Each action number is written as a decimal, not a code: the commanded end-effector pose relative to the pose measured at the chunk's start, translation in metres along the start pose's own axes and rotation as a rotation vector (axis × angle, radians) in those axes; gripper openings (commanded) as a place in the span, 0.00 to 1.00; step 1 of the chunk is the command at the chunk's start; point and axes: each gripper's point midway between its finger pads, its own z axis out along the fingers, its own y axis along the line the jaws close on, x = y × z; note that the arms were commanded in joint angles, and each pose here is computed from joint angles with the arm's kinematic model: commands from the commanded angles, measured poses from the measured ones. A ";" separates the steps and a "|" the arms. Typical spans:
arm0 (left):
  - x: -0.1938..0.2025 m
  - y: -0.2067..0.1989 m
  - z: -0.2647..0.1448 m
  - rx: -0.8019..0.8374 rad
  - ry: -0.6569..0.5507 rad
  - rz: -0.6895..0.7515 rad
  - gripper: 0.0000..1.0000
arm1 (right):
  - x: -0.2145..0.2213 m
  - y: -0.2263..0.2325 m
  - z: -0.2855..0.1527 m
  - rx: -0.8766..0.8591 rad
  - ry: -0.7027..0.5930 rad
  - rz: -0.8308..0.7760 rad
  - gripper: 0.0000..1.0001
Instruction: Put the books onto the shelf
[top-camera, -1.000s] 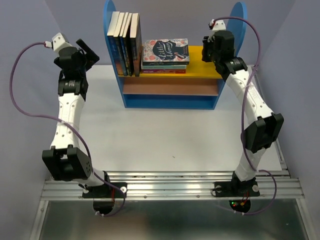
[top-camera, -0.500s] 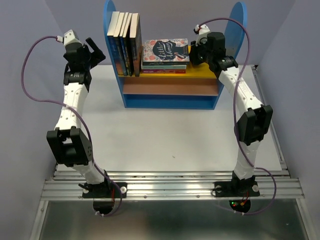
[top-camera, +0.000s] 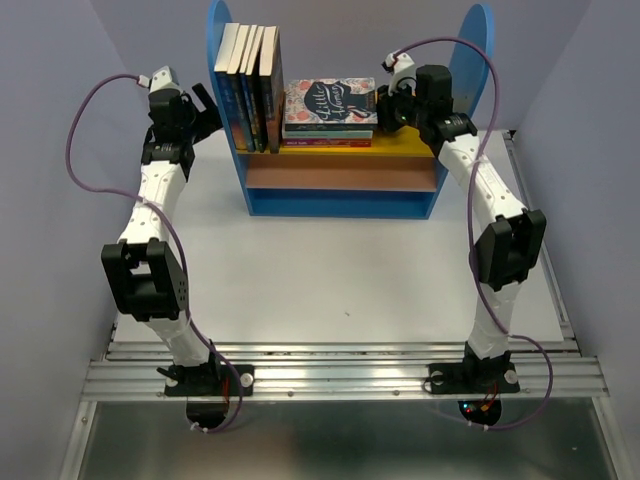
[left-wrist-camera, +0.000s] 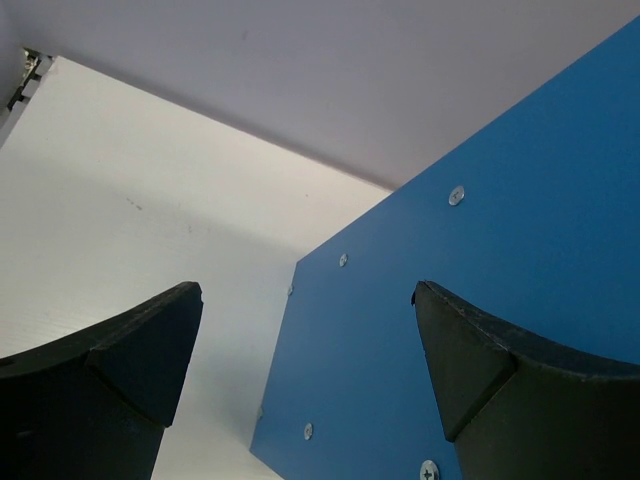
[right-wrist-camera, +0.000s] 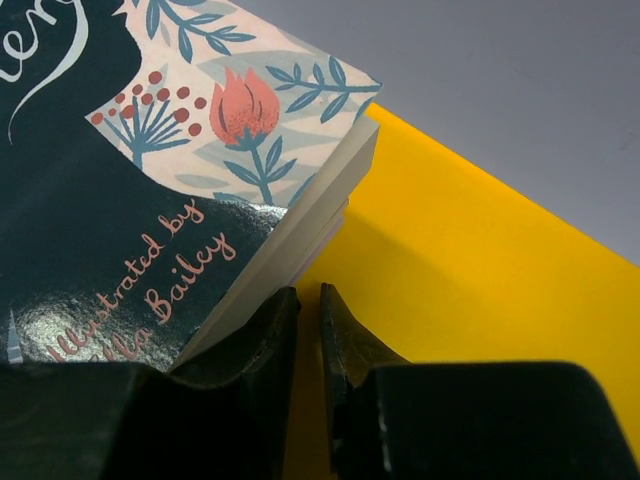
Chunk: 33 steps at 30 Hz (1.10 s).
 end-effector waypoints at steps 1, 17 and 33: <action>-0.013 -0.024 -0.006 0.063 -0.051 0.014 0.99 | 0.041 0.032 0.014 -0.068 0.117 0.018 0.22; -0.004 -0.044 -0.003 0.088 -0.037 0.017 0.99 | 0.026 0.092 0.034 -0.104 0.111 0.021 0.19; 0.001 -0.049 0.008 0.100 -0.013 0.038 0.99 | 0.014 0.152 0.049 -0.225 0.067 -0.056 0.23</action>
